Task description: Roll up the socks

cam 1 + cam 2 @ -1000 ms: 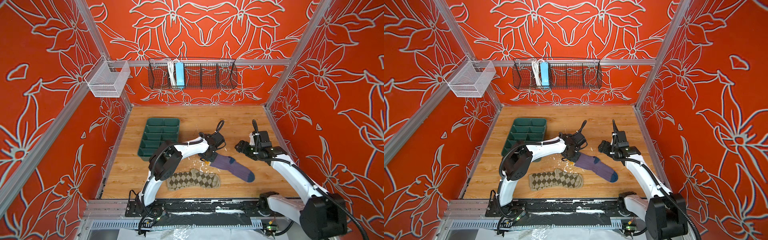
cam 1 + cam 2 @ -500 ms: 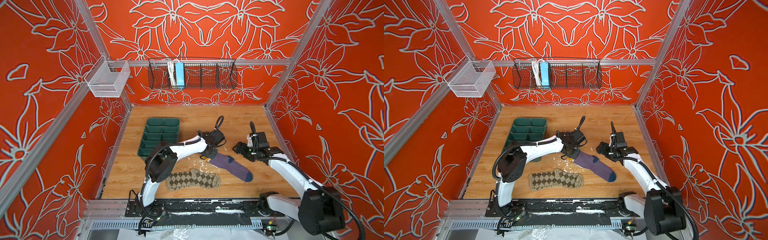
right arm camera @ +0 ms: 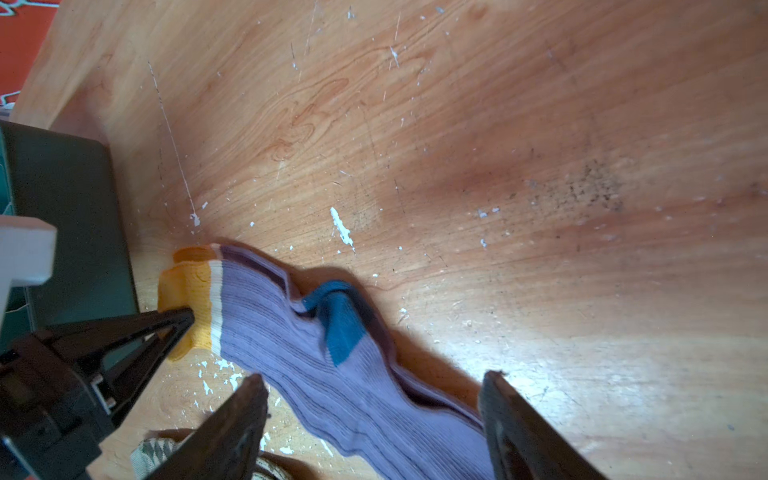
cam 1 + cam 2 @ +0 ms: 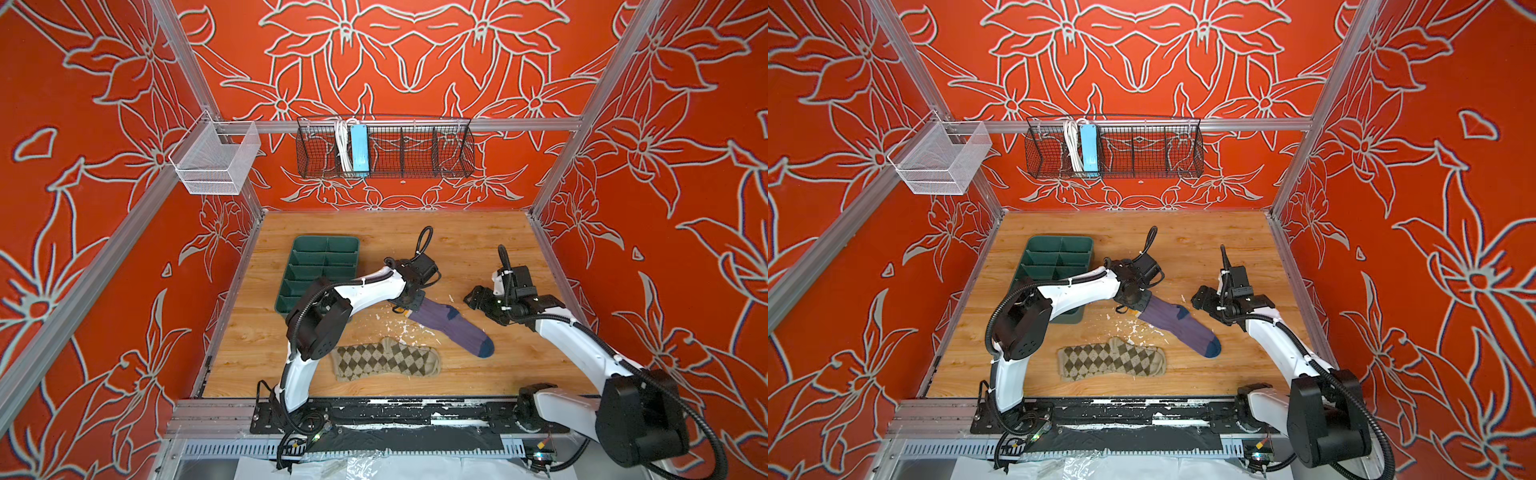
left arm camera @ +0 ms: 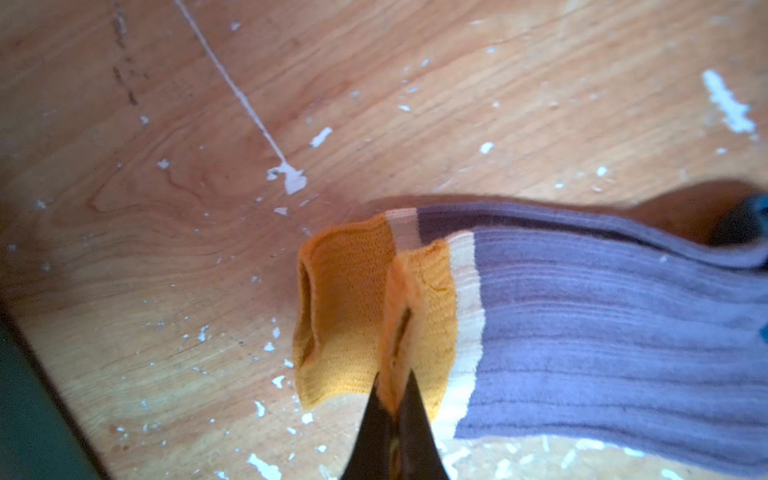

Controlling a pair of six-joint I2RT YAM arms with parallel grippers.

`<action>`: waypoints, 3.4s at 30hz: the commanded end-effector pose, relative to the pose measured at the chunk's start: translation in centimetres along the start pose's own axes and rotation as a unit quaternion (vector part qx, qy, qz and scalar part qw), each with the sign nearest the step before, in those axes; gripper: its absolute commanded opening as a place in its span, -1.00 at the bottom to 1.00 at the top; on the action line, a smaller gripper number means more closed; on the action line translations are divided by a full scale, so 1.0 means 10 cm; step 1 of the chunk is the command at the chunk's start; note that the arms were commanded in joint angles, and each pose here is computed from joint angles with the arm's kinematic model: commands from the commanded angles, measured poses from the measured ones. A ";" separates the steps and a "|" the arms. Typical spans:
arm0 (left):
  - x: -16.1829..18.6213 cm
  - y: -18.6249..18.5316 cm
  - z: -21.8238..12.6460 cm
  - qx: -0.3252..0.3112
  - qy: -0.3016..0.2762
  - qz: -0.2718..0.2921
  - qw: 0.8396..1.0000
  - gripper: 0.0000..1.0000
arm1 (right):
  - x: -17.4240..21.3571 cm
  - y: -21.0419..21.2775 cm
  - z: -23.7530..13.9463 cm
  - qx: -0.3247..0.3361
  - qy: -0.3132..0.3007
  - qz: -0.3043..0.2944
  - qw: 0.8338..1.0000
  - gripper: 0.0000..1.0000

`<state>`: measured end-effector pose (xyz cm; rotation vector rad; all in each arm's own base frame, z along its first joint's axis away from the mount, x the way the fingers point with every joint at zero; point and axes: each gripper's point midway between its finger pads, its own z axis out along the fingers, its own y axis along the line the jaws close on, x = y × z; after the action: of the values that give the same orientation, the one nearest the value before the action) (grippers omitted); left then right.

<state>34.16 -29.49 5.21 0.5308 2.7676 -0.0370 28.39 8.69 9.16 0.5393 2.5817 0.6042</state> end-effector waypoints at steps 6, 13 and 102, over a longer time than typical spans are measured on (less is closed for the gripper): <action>-0.03 0.06 0.07 -0.007 -0.006 -0.025 1.000 -1.00 | 0.05 -0.05 0.03 0.000 0.008 0.010 1.000 0.65; -0.06 0.26 0.00 -0.044 -0.017 -0.036 0.998 -0.34 | 0.11 -0.07 -0.12 0.011 0.011 -0.009 1.000 0.76; 0.91 0.46 -2.92 0.075 -0.547 0.298 0.778 0.97 | 0.78 2.31 1.01 -0.108 -0.013 -0.599 0.794 0.95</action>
<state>19.35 -19.41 30.15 0.9904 1.4033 -0.2934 30.67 32.76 7.73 -1.2127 2.2038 0.3646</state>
